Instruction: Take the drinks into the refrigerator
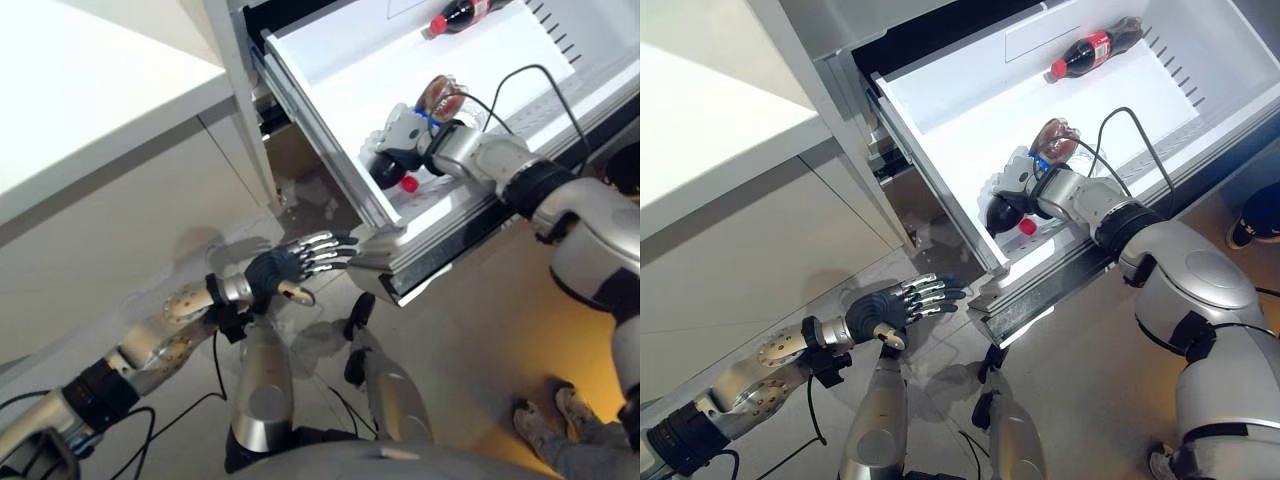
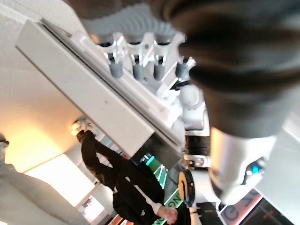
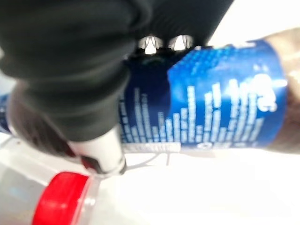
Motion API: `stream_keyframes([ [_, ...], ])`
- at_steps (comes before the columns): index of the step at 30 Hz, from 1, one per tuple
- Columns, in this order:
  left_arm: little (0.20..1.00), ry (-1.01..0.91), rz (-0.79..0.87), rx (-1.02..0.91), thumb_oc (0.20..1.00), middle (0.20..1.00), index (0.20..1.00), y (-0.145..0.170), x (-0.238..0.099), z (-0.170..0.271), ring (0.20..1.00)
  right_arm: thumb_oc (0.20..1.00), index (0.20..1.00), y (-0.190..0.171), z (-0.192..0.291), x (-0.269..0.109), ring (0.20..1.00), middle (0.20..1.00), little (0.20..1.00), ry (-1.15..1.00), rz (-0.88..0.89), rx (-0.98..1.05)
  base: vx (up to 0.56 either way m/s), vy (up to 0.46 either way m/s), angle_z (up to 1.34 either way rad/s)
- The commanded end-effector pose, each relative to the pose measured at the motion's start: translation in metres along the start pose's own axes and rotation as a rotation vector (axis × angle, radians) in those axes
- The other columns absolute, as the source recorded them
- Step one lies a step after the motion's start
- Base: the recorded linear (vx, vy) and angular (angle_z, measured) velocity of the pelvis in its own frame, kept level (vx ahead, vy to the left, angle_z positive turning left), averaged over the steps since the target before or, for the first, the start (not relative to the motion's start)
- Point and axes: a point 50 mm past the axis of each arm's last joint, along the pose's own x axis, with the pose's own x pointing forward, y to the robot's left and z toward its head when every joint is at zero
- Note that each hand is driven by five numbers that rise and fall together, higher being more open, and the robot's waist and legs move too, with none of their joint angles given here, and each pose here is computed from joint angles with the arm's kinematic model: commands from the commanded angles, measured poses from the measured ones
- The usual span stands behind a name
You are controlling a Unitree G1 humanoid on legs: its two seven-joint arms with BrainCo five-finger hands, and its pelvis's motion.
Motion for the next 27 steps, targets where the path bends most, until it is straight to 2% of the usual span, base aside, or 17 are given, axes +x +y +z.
stream_keyframes([
  [1,1.000,-0.122,-0.115,0.042,1.000,1.000,1.000,-0.027,0.007,0.021,1.000,0.200,0.200,-0.025,-0.052,-0.017,0.200,0.200,0.200,0.180,-0.058,-0.092,-0.01,0.006,0.03],
  [7,1.000,-0.138,-0.117,0.046,1.000,1.000,1.000,-0.029,0.008,0.023,1.000,0.200,0.200,-0.024,-0.058,-0.017,0.200,0.200,0.200,0.221,-0.074,-0.012,0.00,0.000,0.00],
  [8,1.000,-0.138,-0.117,0.046,1.000,1.000,1.000,-0.029,0.008,0.023,1.000,0.263,0.263,-0.024,-0.058,-0.017,0.263,0.263,0.263,0.221,-0.074,-0.011,-0.01,0.014,0.06],
  [10,1.000,-0.143,-0.108,0.045,1.000,1.000,1.000,-0.028,0.008,0.023,1.000,0.922,0.922,-0.028,-0.052,-0.013,0.922,0.922,0.922,0.200,-0.086,0.039,-0.01,0.010,0.07],
  [11,1.000,-0.143,-0.108,0.045,1.000,1.000,1.000,-0.028,0.008,0.023,1.000,1.000,1.000,-0.028,-0.051,-0.013,1.000,1.000,1.000,0.200,-0.086,0.039,0.00,0.000,0.00],
  [22,1.000,-0.147,-0.104,0.042,1.000,1.000,1.000,-0.027,0.006,0.023,1.000,1.000,1.000,-0.038,-0.046,-0.009,1.000,1.000,1.000,0.174,-0.110,0.079,0.00,0.001,0.00],
  [26,1.000,-0.134,-0.096,0.049,1.000,1.000,1.000,-0.024,0.004,0.023,1.000,1.000,1.000,-0.048,-0.052,-0.013,1.000,1.000,1.000,0.178,-0.153,0.123,0.00,0.007,-0.02],
  [27,1.000,-0.128,-0.085,0.060,1.000,1.000,1.000,-0.021,0.002,0.024,1.000,1.000,1.000,-0.059,-0.060,-0.021,1.000,1.000,1.000,0.183,-0.213,0.168,0.00,0.000,0.00],
])
